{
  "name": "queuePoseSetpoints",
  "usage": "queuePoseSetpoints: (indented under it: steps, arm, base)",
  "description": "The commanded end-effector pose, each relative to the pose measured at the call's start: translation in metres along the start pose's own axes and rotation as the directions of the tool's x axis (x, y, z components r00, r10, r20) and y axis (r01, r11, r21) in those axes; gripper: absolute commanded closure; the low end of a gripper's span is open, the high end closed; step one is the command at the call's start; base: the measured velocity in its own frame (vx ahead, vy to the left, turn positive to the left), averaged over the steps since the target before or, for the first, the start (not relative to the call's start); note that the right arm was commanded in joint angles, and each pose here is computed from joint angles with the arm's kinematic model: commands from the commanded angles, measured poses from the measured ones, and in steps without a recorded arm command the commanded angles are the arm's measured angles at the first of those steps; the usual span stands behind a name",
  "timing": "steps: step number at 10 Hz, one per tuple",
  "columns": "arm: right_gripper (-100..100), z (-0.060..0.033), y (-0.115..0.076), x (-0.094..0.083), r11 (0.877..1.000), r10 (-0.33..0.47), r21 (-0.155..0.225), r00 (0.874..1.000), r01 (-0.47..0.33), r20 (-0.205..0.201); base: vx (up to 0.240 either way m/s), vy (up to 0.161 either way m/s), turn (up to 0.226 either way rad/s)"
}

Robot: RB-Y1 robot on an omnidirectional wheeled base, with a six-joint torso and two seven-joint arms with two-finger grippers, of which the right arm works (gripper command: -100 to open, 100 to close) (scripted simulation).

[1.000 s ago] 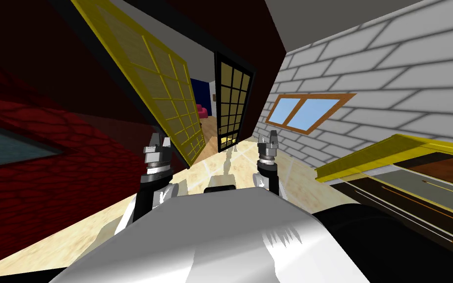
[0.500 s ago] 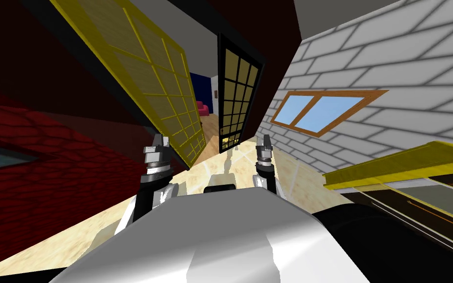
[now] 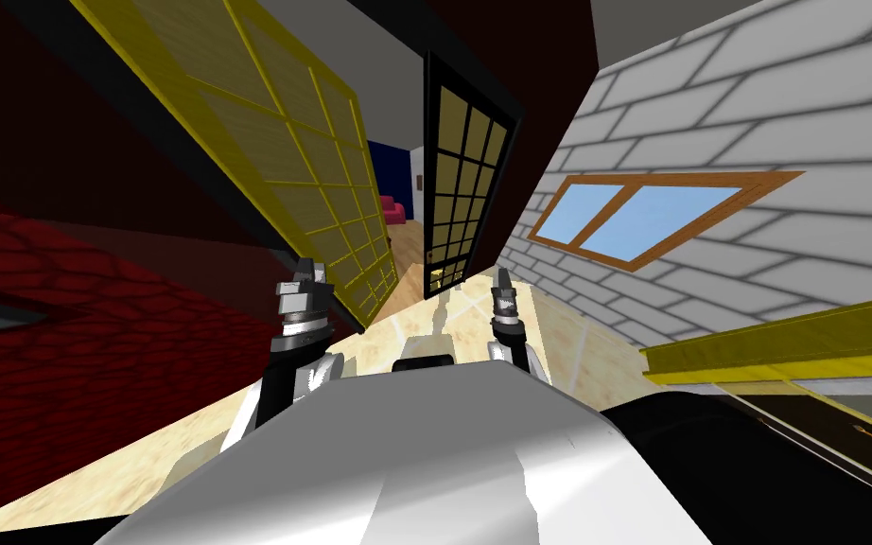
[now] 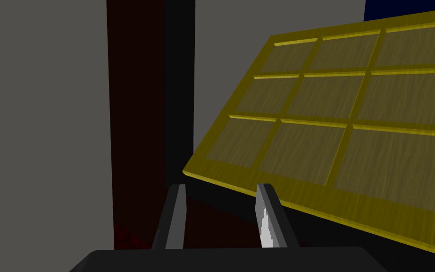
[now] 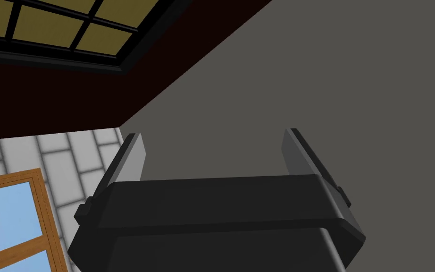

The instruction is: Push the door open

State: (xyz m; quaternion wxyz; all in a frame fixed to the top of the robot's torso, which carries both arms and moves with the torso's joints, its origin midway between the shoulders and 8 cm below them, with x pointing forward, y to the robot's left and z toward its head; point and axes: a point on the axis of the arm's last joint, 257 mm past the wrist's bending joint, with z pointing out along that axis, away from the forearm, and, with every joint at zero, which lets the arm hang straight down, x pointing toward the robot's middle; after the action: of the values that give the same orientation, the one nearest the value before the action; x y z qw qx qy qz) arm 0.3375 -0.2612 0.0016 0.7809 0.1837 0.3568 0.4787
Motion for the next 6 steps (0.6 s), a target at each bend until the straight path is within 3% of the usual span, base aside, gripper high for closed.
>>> queuePoseSetpoints:
  steps: [1, 6]
  arm:
    - [-100, -0.0086, -0.011, 0.005, 0.999, -0.048, 0.014, 0.999, 0.048, -0.021]
    - [-100, -0.0324, -0.037, 0.015, 0.985, -0.161, 0.045, 0.984, 0.165, -0.077]
  base:
    - [0.136, 0.013, 0.06]
    - [0.129, 0.0, 0.054]
